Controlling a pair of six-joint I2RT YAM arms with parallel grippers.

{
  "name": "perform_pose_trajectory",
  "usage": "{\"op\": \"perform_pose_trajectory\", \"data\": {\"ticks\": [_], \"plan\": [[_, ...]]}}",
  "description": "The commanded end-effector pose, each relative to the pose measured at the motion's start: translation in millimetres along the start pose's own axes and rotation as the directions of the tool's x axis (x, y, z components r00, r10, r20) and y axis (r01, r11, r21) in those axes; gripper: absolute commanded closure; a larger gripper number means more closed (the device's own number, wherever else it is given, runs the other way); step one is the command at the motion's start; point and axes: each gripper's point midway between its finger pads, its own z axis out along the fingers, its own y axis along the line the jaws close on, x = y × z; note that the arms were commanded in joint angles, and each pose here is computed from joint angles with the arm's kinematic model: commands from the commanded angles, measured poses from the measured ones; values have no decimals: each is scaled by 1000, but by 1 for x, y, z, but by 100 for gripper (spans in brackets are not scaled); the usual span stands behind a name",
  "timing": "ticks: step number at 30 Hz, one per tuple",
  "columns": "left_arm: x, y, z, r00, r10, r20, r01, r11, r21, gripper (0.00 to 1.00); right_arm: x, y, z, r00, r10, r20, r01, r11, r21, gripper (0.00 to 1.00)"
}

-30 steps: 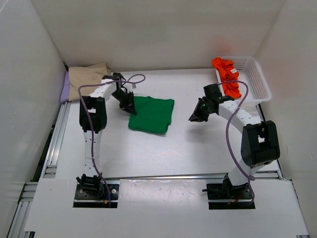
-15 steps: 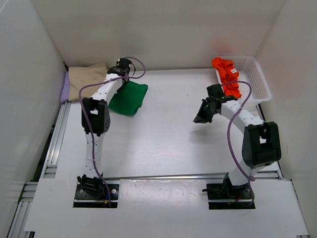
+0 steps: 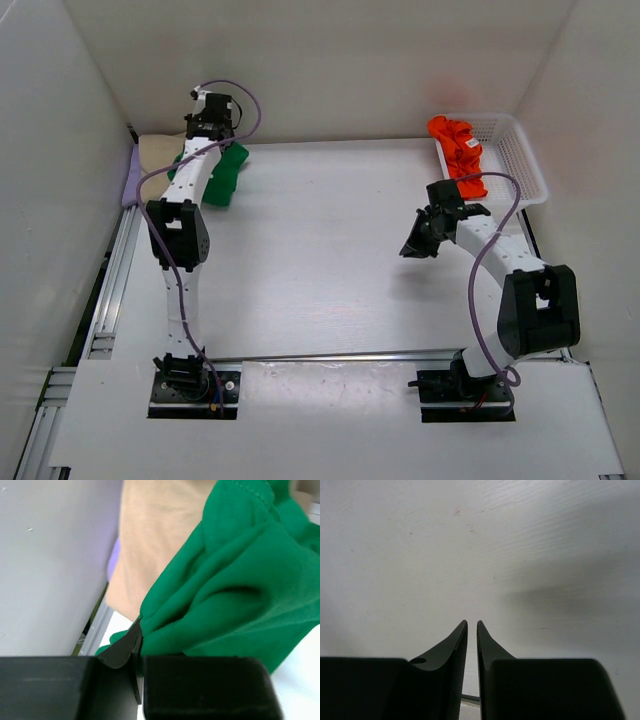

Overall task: Fold and stack the t-shirts
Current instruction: Put the neatly folded tshirt into the corner of the board with the left arm

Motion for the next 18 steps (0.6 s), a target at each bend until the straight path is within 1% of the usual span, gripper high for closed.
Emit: {"op": "perform_pose_trajectory", "data": {"ticks": [1,4,6,8,12,14,15,18], "plan": [[-30,49,-6,992,-107,65,112,991,-68,90,1,-7,-8,999,-19,25,19,1000,13,83],[-32,70,2,989,-136,62,141,986,-89,90,0,-6,-12,999,-22,35,21,1000,7,83],[-41,83,-3,983,-165,83,172,982,-78,90,1,-12,-13,999,-12,37,11,1000,22,83],[-39,88,-1,983,-167,75,172,982,-73,90,1,-12,-13,999,-21,36,20,1000,22,83],[-23,101,14,986,-163,36,166,982,-88,90,-3,-10,-15,999,-23,45,22,1000,16,83],[-14,104,26,987,-162,13,163,983,-84,90,-3,-10,-15,999,-23,45,22,1000,16,83],[-5,95,35,989,-144,-9,143,986,-84,90,-5,-9,-13,999,-23,44,22,1000,17,83],[8,108,56,987,-154,-41,148,982,-119,90,-4,-6,-16,999,-22,38,22,1000,10,83]]}}
